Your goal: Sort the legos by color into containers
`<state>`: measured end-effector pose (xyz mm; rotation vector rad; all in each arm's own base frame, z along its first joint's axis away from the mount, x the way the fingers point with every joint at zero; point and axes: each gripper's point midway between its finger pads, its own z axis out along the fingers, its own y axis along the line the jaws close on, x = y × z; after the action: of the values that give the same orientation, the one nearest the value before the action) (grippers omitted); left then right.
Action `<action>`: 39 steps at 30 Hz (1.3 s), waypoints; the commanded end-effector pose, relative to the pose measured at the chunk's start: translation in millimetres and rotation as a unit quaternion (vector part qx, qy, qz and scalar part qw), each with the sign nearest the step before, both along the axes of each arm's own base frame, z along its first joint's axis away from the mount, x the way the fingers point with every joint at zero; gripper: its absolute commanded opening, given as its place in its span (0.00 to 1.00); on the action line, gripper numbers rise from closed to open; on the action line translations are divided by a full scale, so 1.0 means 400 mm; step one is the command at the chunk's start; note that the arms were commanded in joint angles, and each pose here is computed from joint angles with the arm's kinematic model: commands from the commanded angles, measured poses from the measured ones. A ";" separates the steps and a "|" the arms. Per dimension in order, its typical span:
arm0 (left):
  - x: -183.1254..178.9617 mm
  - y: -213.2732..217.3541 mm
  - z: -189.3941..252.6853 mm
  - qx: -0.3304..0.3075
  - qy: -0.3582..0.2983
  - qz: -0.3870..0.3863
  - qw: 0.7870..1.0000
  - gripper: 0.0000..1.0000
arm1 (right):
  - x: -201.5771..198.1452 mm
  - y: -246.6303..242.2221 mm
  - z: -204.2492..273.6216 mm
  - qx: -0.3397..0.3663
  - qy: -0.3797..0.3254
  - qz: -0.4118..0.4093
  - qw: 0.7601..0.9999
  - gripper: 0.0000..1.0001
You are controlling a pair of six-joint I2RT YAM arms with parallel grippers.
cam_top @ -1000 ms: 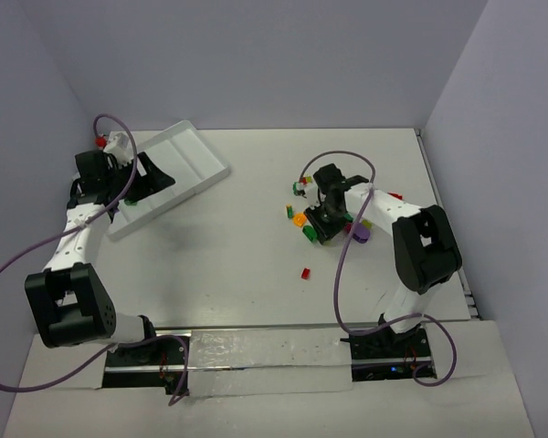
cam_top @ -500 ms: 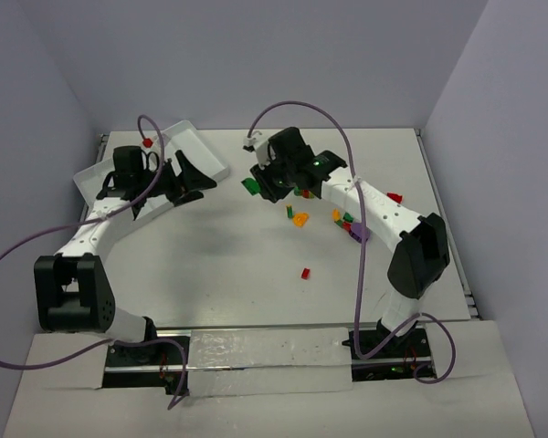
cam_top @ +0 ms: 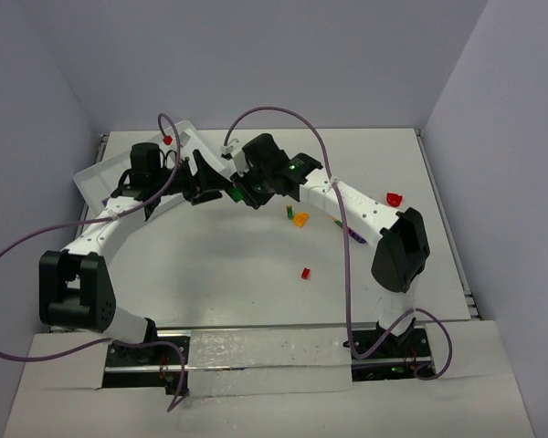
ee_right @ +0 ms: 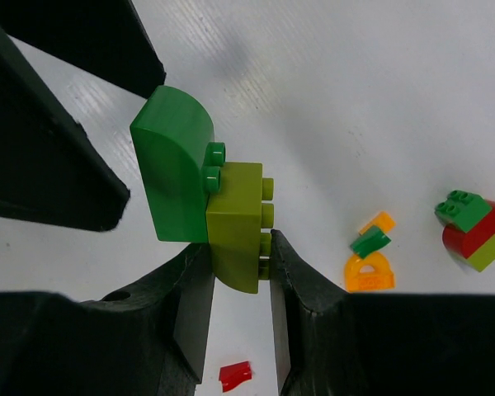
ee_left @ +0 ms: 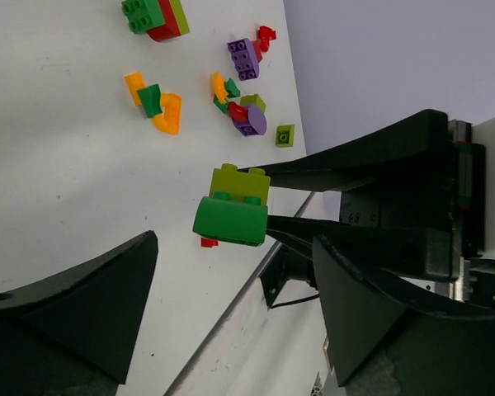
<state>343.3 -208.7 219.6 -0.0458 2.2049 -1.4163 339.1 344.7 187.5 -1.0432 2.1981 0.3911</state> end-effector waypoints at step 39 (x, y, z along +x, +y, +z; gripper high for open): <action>0.223 0.800 -0.134 0.438 -0.095 0.250 0.858 0.00 | 0.108 -0.054 0.004 -0.010 -0.038 -0.060 0.997 0.00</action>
<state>399.9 63.0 156.5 -0.2718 2.2821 -0.3843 382.1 314.5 185.4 -0.9178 2.2151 0.2493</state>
